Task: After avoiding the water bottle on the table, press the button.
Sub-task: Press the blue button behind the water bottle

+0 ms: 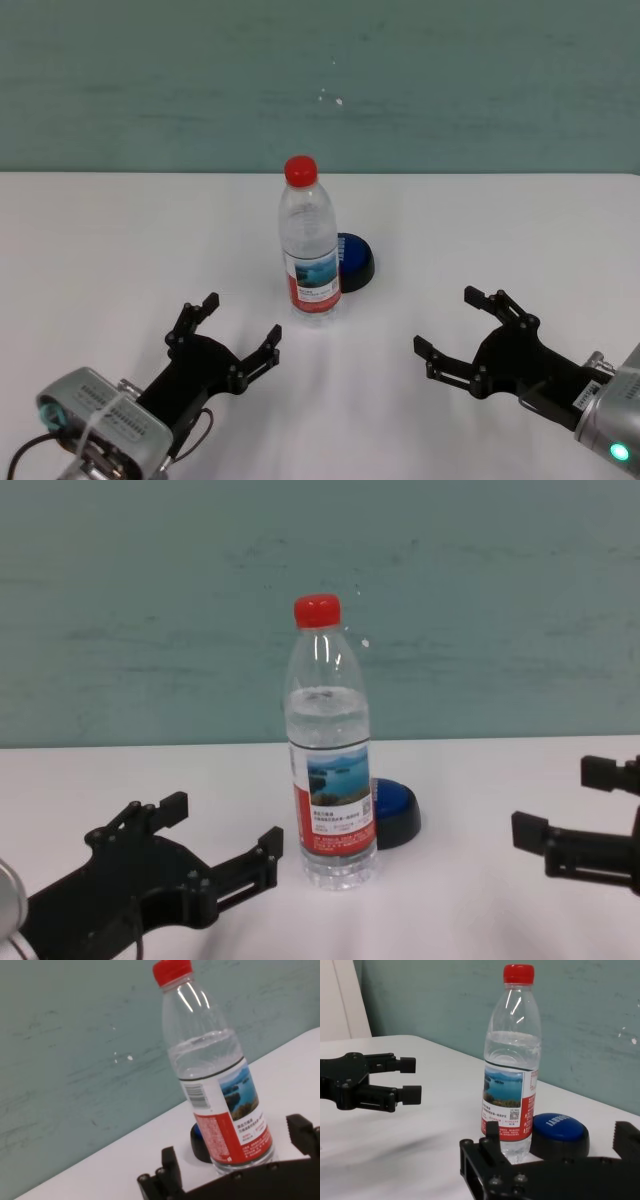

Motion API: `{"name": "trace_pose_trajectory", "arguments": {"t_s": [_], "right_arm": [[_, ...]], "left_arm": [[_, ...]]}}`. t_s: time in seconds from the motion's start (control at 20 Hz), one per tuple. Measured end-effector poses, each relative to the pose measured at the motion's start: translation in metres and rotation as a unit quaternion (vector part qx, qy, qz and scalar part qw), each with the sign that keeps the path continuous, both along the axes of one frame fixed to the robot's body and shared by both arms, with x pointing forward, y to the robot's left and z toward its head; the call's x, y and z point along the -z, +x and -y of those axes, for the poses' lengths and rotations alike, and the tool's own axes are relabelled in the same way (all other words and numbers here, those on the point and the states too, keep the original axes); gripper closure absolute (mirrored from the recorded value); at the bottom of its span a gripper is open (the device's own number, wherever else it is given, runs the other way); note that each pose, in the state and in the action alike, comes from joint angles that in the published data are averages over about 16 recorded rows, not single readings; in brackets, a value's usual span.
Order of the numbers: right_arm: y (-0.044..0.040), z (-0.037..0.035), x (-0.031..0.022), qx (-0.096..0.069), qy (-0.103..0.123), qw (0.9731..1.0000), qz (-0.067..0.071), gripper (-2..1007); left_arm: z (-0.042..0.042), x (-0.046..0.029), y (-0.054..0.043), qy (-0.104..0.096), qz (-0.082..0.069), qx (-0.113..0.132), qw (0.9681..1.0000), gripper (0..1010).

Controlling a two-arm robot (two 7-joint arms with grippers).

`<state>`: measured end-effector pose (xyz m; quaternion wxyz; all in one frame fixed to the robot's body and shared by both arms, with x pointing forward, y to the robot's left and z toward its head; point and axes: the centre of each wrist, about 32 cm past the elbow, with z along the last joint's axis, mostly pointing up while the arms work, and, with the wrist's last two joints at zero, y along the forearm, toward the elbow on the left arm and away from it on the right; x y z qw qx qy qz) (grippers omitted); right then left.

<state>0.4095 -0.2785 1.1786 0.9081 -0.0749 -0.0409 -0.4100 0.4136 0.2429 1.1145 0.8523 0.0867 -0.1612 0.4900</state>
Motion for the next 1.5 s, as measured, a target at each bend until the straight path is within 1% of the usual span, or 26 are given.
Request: {"name": "trace_pose_trajectory", "arguments": {"t_s": [0.15,0.3,1.0,1.35,1.5], "right_arm": [[-0.0007,0.0008,-0.0001,-0.003,-0.003,1.0000,0.000,2],[-0.0011,0.0017,-0.0002,-0.004,-0.005,1.0000,-0.001,2],[-0.0020,0.0041,0.0013,0.010,-0.013,0.9999,0.001,2],[-0.0021,0.0041,0.0020,0.012,-0.014,0.9998,0.002,2],[-0.0002,0.0030,0.0014,0.009,-0.014,0.9999,0.004,2]], "left_arm": [[0.0000,0.0000,0.0000,0.000,0.000,0.000,1.0000,10],[0.0000,0.0000,0.0000,0.000,0.000,0.000,1.0000,10],[0.0000,0.0000,0.0000,0.000,0.000,0.000,1.0000,10],[0.0000,0.0000,0.0000,0.000,0.000,0.000,1.0000,10],[0.0000,0.0000,0.0000,0.000,0.000,0.000,1.0000,10]]}}
